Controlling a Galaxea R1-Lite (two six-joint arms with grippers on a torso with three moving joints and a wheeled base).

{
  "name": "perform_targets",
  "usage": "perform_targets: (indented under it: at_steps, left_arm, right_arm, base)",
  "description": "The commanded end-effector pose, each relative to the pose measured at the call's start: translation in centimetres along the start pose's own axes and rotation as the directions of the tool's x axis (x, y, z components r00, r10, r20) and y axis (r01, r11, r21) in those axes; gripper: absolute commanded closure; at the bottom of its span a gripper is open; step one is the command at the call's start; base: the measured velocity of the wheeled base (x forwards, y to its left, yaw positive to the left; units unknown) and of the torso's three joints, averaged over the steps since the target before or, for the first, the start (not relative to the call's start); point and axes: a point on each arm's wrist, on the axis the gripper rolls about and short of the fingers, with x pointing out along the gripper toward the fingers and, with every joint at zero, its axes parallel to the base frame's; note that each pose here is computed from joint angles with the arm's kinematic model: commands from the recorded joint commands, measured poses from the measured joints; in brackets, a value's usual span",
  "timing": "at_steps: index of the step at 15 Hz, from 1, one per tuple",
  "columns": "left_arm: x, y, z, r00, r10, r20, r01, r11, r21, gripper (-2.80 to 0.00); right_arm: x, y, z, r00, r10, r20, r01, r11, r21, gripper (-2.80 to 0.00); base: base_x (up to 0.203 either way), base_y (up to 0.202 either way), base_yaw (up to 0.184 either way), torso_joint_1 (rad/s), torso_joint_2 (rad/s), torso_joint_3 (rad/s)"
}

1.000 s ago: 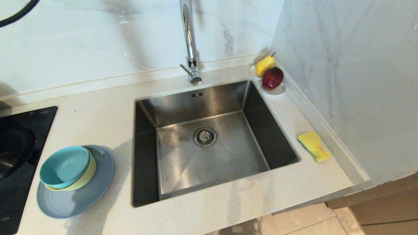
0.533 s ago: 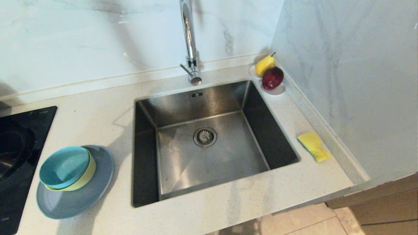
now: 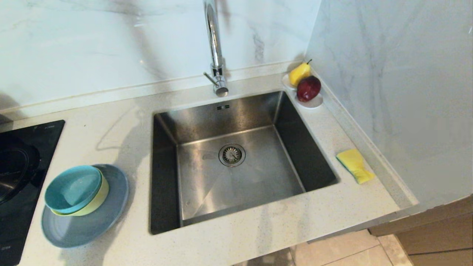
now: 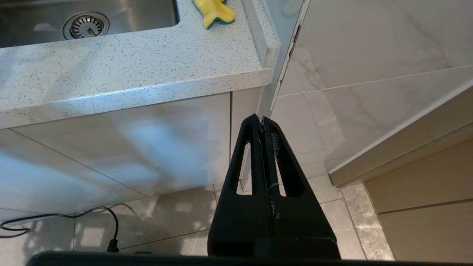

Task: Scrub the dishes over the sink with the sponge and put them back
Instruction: Place the dish soap on the table

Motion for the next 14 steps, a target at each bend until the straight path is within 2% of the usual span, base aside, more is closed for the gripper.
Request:
perform_targets:
  at_steps: [1, 4, 6, 11, 14]
  left_arm:
    - [1.9, 1.8, -2.9, 0.992, 0.121, -0.023, -0.12, 0.993, 0.012, 0.0]
    - [2.4, 4.5, -6.0, 0.971, 0.225, -0.076, -0.22, 0.973, 0.067, 0.0]
    - [2.4, 5.3, -8.1, 0.964, 0.25, -0.095, -0.241, 0.966, 0.095, 0.0]
    - [3.0, 6.9, -15.8, 0.946, 0.302, -0.122, -0.284, 0.948, 0.141, 0.0]
    - [3.9, 7.4, -19.4, 0.908, 0.388, -0.158, -0.353, 0.912, 0.208, 0.0]
  right_arm:
    - [0.0, 0.0, 0.0, 1.0, 0.0, 0.001, 0.0, 1.0, 0.0, 0.0]
    - [0.0, 0.0, 0.0, 1.0, -0.001, 0.002, 0.001, 1.0, 0.0, 0.0]
    - [0.0, 0.0, 0.0, 1.0, 0.001, 0.001, -0.001, 1.0, 0.0, 0.0]
    - [0.0, 0.0, 0.0, 1.0, 0.0, 0.001, 0.0, 1.0, 0.0, 0.0]
    - [0.0, 0.0, 0.0, 1.0, 0.001, 0.002, -0.001, 1.0, 0.0, 0.0]
  base:
    - [0.0, 0.0, 0.0, 0.0, 0.0, 0.0]
    - [0.0, 0.0, 0.0, 0.0, 0.0, 0.0]
    - [0.0, 0.0, 0.0, 0.0, 0.0, 0.0]
    - [0.0, 0.0, 0.0, 0.0, 0.0, 0.0]
    - [0.0, 0.0, 0.0, 0.0, 0.0, 0.0]
